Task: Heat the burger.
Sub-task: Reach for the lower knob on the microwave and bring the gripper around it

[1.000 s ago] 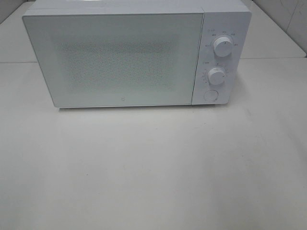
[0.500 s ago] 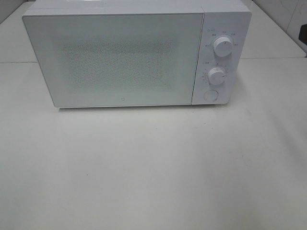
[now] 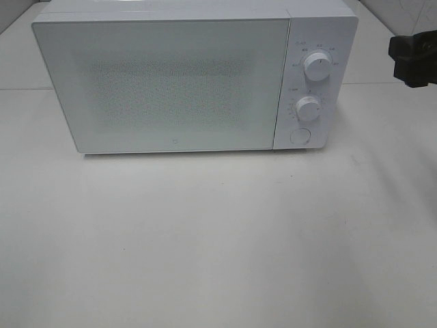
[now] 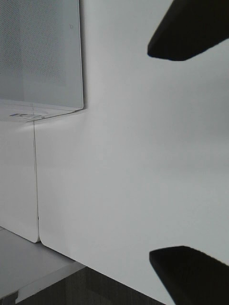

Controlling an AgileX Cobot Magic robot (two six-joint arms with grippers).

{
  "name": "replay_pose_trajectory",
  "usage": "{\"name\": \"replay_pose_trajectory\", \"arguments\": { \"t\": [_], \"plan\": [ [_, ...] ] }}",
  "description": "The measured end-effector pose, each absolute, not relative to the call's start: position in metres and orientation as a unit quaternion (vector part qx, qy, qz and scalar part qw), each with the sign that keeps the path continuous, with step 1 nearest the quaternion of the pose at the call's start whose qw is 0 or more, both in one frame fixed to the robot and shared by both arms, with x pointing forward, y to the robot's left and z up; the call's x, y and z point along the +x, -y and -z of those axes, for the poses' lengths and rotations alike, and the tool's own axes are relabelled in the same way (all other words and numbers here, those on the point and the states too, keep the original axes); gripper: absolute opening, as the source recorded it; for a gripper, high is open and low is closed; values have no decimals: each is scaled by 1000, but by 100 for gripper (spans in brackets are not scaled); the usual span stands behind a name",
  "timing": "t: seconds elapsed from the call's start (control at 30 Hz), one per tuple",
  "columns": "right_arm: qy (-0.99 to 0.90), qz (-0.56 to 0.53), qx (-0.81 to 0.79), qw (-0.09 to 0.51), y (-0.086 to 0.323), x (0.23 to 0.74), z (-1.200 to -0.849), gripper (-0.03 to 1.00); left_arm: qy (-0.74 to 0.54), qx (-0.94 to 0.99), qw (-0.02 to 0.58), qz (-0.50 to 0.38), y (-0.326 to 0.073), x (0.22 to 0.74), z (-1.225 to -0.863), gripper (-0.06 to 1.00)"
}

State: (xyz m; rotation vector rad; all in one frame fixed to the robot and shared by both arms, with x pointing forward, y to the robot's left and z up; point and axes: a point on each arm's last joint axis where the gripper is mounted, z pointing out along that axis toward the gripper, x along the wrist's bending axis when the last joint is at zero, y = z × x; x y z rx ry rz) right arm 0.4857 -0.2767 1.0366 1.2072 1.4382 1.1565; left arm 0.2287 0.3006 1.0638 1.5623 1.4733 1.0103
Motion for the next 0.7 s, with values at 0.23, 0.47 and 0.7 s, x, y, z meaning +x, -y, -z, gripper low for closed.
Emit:
{"name": "replay_pose_trajectory", "arguments": {
  "t": [0.23, 0.47, 0.7],
  "plan": [
    [-584, -462, 474, 470, 264, 501, -1020, 76, -576, 610, 375, -395, -301, 229, -1064, 98],
    [-576, -464, 485, 467, 238, 512, -995, 76, -576, 610, 375, -395, -301, 229, -1064, 98],
    [-564, -473, 493, 464, 218, 516, -977, 76, -576, 610, 375, -395, -301, 229, -1064, 98]
  ]
}}
